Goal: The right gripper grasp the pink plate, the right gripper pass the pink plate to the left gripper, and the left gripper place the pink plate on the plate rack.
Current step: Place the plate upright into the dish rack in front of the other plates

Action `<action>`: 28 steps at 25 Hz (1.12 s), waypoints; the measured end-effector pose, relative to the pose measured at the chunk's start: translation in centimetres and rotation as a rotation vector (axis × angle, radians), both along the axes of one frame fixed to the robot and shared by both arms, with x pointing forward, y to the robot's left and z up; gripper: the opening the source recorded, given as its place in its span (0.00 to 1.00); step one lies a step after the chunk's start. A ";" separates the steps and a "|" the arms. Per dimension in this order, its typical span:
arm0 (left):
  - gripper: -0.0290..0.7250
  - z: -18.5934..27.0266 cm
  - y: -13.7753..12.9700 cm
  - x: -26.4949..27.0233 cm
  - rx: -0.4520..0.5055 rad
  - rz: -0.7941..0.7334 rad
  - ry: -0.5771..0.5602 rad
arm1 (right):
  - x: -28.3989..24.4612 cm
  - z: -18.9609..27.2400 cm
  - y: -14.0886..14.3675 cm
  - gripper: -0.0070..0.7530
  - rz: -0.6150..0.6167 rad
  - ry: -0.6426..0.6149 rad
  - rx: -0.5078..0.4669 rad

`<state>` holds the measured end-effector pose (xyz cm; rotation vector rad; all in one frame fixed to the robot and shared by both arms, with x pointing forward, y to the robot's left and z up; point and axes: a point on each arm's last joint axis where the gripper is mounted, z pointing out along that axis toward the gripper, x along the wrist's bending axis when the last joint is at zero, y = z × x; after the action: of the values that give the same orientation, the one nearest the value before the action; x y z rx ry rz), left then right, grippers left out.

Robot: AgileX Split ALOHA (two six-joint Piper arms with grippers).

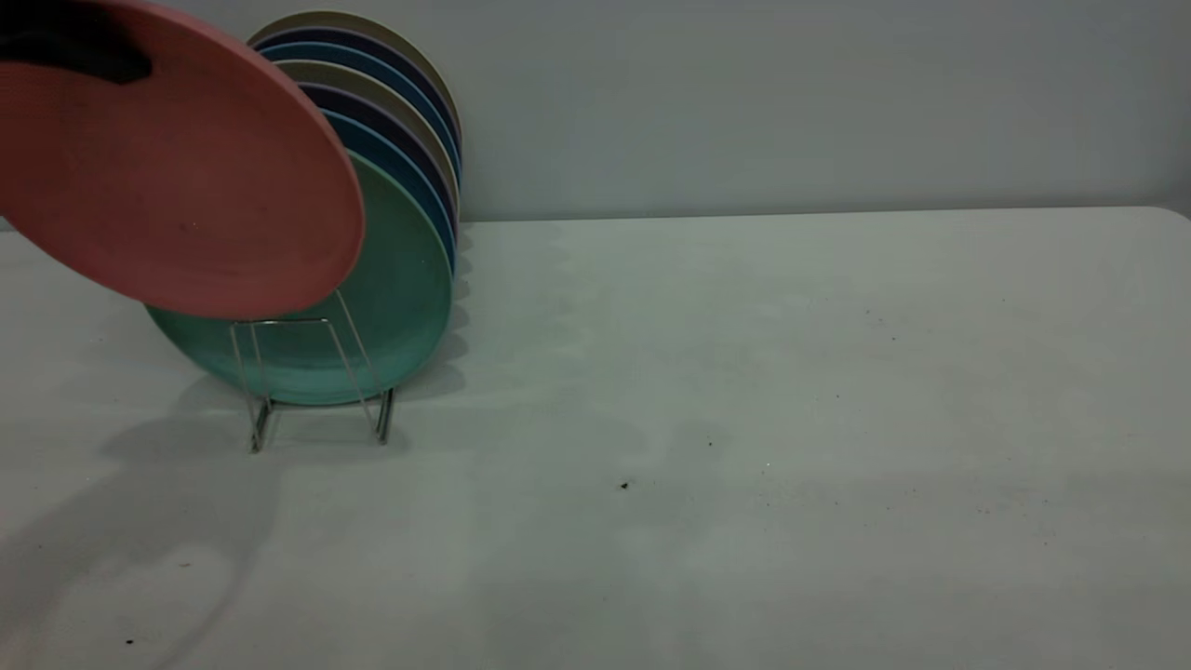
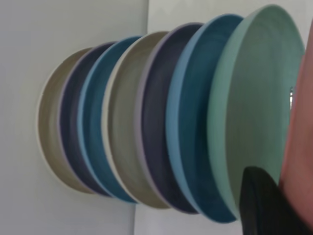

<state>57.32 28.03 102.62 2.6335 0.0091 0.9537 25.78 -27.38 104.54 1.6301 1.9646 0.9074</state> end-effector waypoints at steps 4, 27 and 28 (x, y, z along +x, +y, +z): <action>0.18 -0.3 0.0 0.1 -0.002 0.003 0.008 | 0.0 0.0 0.0 0.59 -0.001 -0.001 -0.001; 0.18 -4.9 0.0 1.8 -0.032 0.035 0.127 | 0.0 0.0 -0.2 0.59 -0.017 -0.001 -0.014; 0.19 -4.9 0.0 1.8 -0.035 0.042 0.125 | 0.0 0.0 -0.2 0.59 -0.018 -0.001 -0.013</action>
<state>59.15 28.08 97.72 2.6654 0.1103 0.7930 25.82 -27.57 104.52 1.6377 1.9477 0.8871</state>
